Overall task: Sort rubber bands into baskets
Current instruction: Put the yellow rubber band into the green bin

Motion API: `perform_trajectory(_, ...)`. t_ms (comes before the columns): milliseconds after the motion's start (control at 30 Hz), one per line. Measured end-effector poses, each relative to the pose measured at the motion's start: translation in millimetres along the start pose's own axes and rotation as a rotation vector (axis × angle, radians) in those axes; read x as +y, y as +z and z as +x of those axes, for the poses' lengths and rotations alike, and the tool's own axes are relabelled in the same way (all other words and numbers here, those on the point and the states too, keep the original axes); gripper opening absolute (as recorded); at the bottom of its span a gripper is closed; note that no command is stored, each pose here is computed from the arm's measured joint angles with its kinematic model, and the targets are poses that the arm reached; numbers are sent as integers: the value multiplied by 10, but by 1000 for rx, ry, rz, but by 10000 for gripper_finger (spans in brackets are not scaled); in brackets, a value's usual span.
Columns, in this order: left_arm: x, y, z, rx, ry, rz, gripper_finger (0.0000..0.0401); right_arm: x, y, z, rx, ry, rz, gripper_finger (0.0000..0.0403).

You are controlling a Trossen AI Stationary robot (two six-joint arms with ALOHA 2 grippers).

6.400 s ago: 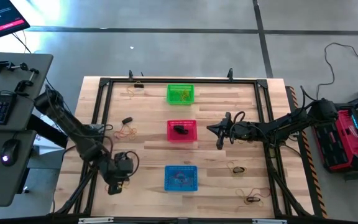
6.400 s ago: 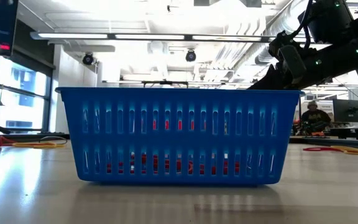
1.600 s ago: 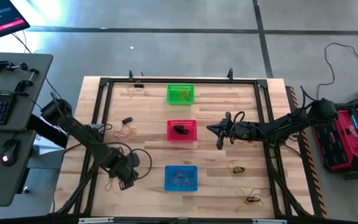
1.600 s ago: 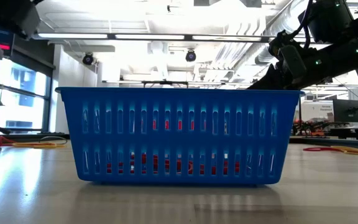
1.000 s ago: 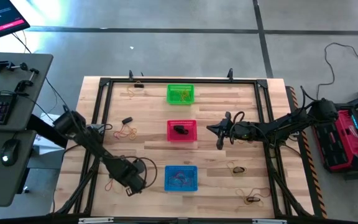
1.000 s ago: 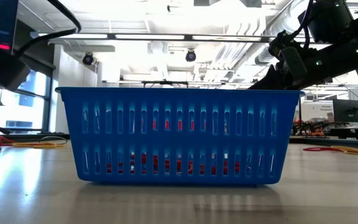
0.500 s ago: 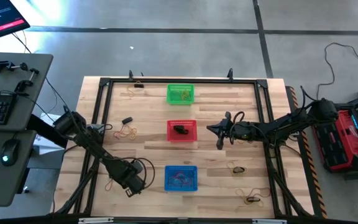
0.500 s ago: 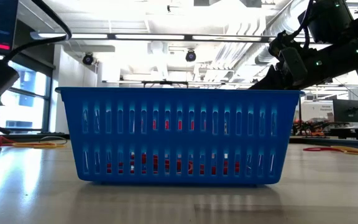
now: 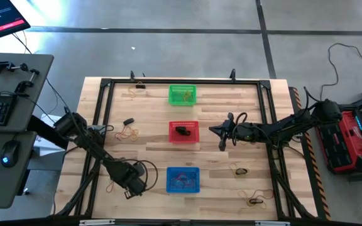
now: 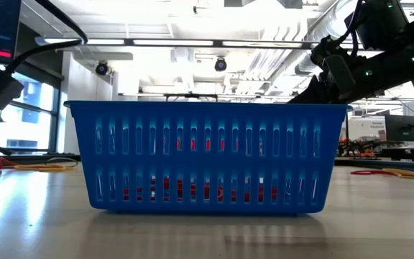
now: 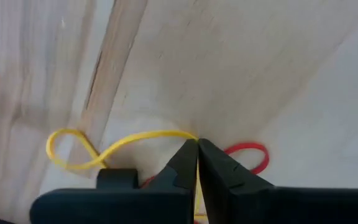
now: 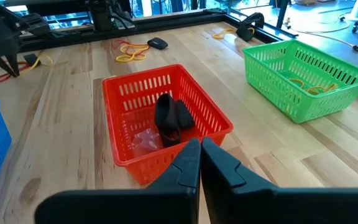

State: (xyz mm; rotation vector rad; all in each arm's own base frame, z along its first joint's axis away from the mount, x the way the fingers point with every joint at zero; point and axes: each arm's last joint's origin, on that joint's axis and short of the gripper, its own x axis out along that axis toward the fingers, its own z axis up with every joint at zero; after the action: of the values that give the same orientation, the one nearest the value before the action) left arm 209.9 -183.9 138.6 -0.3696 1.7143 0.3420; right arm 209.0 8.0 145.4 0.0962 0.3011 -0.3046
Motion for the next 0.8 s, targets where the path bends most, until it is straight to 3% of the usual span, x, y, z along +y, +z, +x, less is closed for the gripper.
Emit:
perform_trajectory(300, 0, -21, -177, 21, 84, 70, 0, 0, 0, 0, 0, 0, 0, 0)
perform_trajectory(567, 6, -38, -275, 2, 62, 53, 2, 0, 0, 0, 0, 0, 0, 0)
perform_trajectory(800, 95, -63, -132, 43, 93, 20, 51, -1, -5, 0, 5, -1, -2, 0)
